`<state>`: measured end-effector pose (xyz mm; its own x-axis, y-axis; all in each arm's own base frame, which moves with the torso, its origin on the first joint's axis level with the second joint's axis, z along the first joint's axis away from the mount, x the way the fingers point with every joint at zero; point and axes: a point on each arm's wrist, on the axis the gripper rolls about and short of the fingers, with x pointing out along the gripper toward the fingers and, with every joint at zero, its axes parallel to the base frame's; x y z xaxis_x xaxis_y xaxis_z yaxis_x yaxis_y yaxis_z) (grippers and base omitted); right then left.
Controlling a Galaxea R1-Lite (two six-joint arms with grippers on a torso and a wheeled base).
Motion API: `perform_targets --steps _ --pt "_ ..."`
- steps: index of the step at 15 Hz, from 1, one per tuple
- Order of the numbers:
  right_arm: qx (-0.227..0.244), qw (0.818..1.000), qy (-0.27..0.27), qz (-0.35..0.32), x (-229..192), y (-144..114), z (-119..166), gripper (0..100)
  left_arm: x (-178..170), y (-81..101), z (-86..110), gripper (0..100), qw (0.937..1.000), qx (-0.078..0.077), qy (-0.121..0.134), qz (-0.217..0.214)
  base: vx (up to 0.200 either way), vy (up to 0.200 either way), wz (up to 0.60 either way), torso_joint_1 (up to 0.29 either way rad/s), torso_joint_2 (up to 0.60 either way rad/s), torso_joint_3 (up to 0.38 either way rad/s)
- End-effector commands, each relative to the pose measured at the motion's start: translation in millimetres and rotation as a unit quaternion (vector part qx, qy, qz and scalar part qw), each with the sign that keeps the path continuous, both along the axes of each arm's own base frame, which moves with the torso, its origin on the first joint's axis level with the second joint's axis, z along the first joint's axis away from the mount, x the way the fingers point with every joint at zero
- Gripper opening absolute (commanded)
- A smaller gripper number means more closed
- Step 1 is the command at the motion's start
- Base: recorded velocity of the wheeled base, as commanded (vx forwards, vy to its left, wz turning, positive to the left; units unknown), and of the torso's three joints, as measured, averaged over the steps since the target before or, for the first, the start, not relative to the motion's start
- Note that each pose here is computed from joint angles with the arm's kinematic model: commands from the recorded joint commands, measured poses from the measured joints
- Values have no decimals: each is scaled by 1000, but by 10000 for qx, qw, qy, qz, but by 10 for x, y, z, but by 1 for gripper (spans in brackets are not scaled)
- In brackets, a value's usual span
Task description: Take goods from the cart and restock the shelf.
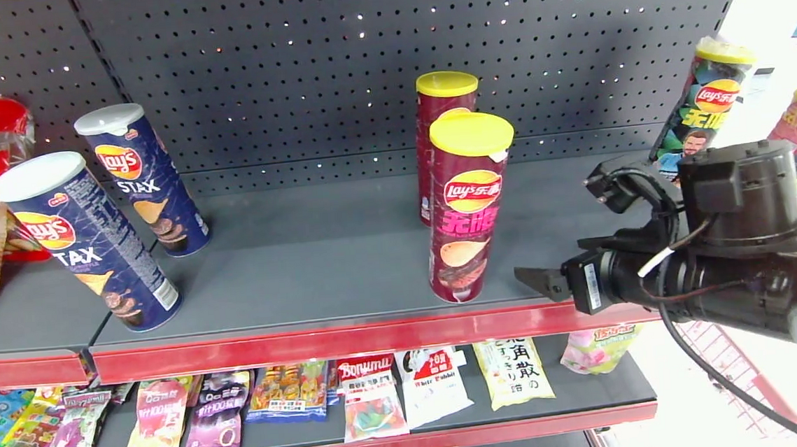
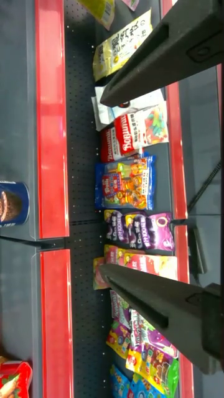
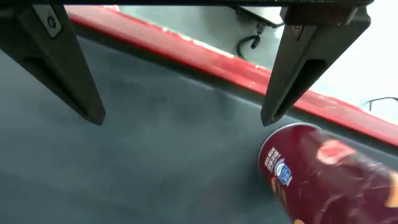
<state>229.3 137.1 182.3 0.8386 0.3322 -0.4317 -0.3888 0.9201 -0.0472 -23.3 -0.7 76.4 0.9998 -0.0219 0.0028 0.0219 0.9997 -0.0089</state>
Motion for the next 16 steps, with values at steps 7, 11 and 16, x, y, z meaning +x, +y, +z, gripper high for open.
perform_targets --steps 7,11,16 --pt "-168 9997 164 -35 243 157 -157 100 1 0 0 100 10000 -1 6 2 0 0 0 0 0 0" --pt "-198 9997 136 -7 287 190 -156 100 1 0 0 100 10000 -1 6 2 0 0 0 0 0 0" --pt "-209 9997 115 50 314 240 -154 100 1 0 0 100 10000 -1 6 2 0 0 0 0 0 0"
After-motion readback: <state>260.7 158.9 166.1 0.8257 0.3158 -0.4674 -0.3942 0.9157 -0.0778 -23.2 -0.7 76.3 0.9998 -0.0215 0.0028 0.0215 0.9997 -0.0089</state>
